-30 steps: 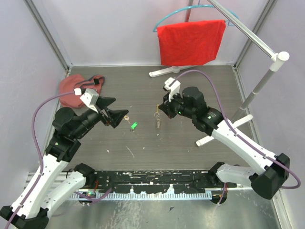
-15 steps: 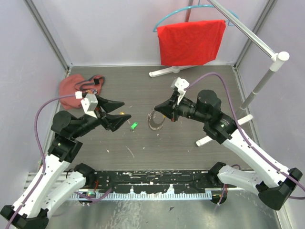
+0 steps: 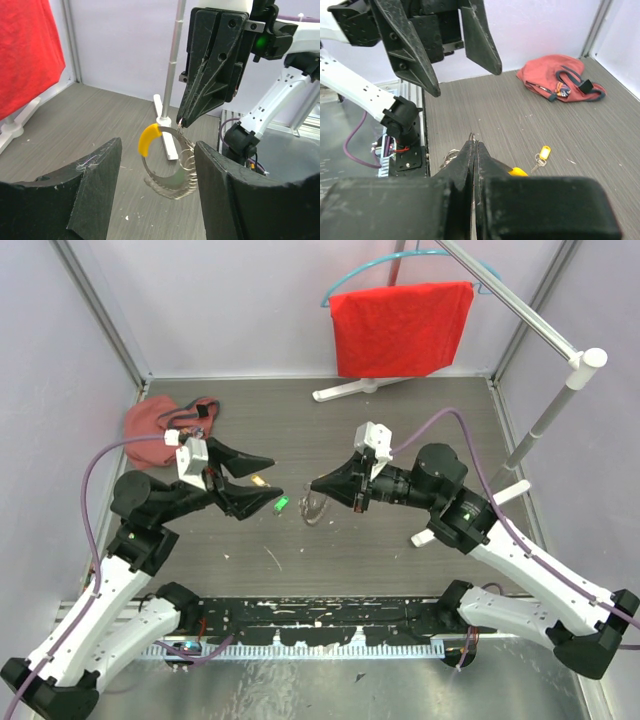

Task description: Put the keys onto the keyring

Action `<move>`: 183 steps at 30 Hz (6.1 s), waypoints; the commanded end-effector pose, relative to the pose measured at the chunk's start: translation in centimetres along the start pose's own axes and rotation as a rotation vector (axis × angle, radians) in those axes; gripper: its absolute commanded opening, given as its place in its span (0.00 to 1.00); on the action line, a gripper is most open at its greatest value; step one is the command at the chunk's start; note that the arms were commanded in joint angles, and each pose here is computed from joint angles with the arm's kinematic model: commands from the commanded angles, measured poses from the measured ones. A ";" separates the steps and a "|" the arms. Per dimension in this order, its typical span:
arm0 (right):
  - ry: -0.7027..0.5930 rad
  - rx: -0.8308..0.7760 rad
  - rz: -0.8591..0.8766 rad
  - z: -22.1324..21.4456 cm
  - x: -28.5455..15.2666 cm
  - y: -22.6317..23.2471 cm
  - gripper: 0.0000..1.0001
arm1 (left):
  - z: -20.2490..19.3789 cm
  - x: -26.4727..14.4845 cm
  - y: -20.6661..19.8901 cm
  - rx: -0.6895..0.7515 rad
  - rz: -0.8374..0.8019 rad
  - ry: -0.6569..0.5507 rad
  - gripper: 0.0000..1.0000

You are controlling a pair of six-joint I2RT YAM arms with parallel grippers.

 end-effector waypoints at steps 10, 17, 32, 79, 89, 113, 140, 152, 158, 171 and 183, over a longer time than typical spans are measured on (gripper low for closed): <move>-0.277 -0.132 0.092 5.2 0.5 2.1 0.01 | 0.9 0.1 -3.0 0.114 -0.198 -0.036 0.61; -0.354 -0.151 0.112 6.5 0.7 2.8 0.01 | 1.5 0.2 -4.1 0.125 -0.239 -0.056 0.54; -0.372 -0.153 0.128 6.8 1.3 3.2 0.01 | 1.6 1.1 -4.7 0.113 -0.276 -0.065 0.36; -0.273 -0.199 -0.016 5.6 1.0 2.3 0.01 | 2.0 1.0 -5.1 0.100 -0.212 -0.140 0.55; -0.284 -0.196 -0.025 5.6 1.2 2.2 0.01 | 1.7 1.3 -5.1 0.083 -0.242 -0.108 0.48; -0.326 -0.186 0.007 6.4 0.8 2.5 0.01 | 0.9 2.3 -4.5 0.044 -0.262 -0.085 0.23; -0.158 -0.202 0.065 5.6 0.4 2.6 0.41 | 1.3 0.9 -5.1 0.186 -0.253 0.068 0.00; 0.006 -0.324 0.184 5.5 -1.5 3.0 0.61 | 1.3 -1.0 -6.1 0.280 -0.320 0.285 0.00; 0.070 -0.285 0.119 5.5 -1.8 2.6 0.61 | 1.2 -1.8 -5.9 0.347 -0.318 0.387 0.00; -0.009 -0.395 0.102 3.3 1.6 1.7 0.57 | 0.1 -0.9 -3.0 0.605 -0.264 0.508 0.00; -0.064 -0.664 0.041 0.3 2.7 0.8 0.44 | -0.2 -0.7 -1.8 1.042 -0.328 0.372 0.00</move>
Point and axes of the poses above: each gripper's point midway between its finger pads, its own x axis out along the fingers, its own y axis along the line the jaws close on, z = x × y, the point moved 10 cm from there along -x, back along the fingers, and after that the axes turned 14 degrees about -x, right-handed, at the moved point
